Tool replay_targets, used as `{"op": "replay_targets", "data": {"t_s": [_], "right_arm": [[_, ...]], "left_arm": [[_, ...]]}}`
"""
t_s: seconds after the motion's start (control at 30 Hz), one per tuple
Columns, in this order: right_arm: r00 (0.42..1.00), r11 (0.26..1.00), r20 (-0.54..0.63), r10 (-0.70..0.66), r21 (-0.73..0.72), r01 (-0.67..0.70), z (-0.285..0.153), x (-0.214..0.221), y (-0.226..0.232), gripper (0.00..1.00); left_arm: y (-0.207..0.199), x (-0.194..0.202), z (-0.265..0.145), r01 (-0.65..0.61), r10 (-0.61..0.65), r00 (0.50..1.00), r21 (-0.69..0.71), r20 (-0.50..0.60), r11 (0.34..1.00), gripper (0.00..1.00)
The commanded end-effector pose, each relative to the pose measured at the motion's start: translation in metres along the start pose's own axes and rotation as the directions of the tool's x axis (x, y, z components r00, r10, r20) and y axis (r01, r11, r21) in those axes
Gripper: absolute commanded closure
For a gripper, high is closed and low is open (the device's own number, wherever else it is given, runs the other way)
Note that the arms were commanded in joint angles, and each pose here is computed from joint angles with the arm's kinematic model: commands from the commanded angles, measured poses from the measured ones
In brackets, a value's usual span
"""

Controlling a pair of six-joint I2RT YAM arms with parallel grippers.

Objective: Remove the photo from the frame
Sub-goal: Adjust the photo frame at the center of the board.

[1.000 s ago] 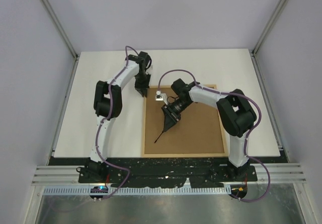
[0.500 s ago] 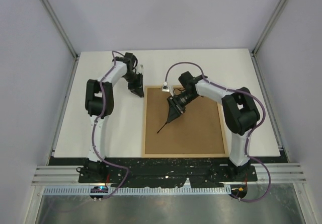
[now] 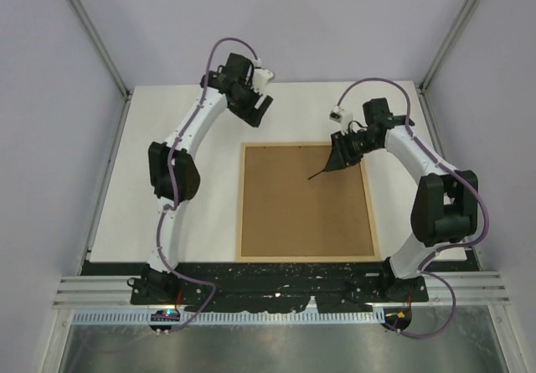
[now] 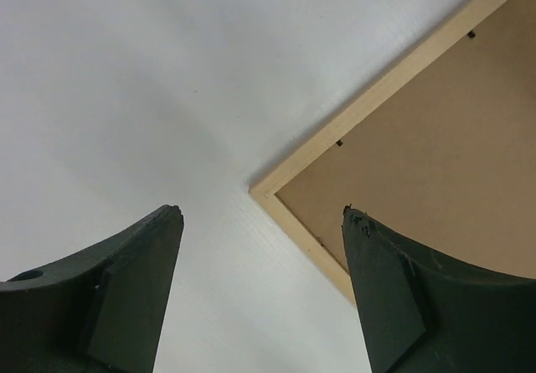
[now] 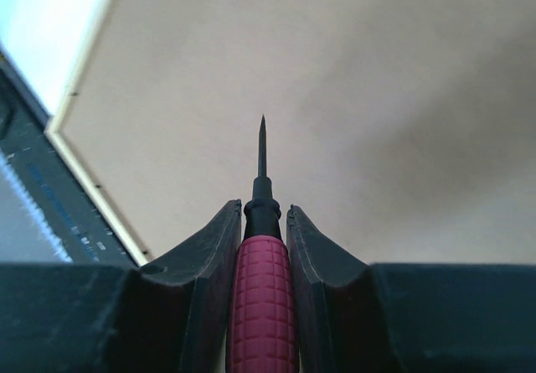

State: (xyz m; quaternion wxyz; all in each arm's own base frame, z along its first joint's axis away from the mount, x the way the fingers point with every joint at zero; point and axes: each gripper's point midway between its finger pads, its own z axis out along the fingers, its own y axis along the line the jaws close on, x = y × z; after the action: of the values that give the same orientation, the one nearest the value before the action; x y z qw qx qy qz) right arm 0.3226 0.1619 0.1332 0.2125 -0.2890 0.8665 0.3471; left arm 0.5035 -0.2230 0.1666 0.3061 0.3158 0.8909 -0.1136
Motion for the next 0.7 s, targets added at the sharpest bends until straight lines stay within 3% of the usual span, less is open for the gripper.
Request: {"op": "replay_targets", "data": {"t_s": [0.0, 0.2, 0.4, 0.67], "right_arm": [[0.999, 0.969, 0.045, 0.012, 0.244, -0.022, -0.022, 0.001, -0.037, 0.92], [0.987, 0.955, 0.155, 0.045, 0.282, -0.088, -0.058, -0.005, -0.043, 0.92], [0.969, 0.953, 0.246, -0.006, 0.294, -0.069, -0.089, -0.008, -0.023, 0.92], [0.952, 0.959, 0.298, -0.071, 0.284, -0.017, -0.105, -0.014, 0.000, 0.92]], "left_arm": [[-0.002, 0.023, 0.034, -0.324, 0.310, 0.939, -0.077, -0.146, 0.943, 0.19], [-0.012, 0.005, 0.038, -0.513, 0.506, 0.856, -0.050, -0.106, 0.857, 0.14], [-0.017, -0.004, 0.044, -0.646, 0.645, 0.762, 0.011, -0.063, 0.763, 0.06], [-0.012, 0.034, 0.065, -0.704, 0.709, 0.681, 0.102, -0.184, 0.703, 0.14]]}}
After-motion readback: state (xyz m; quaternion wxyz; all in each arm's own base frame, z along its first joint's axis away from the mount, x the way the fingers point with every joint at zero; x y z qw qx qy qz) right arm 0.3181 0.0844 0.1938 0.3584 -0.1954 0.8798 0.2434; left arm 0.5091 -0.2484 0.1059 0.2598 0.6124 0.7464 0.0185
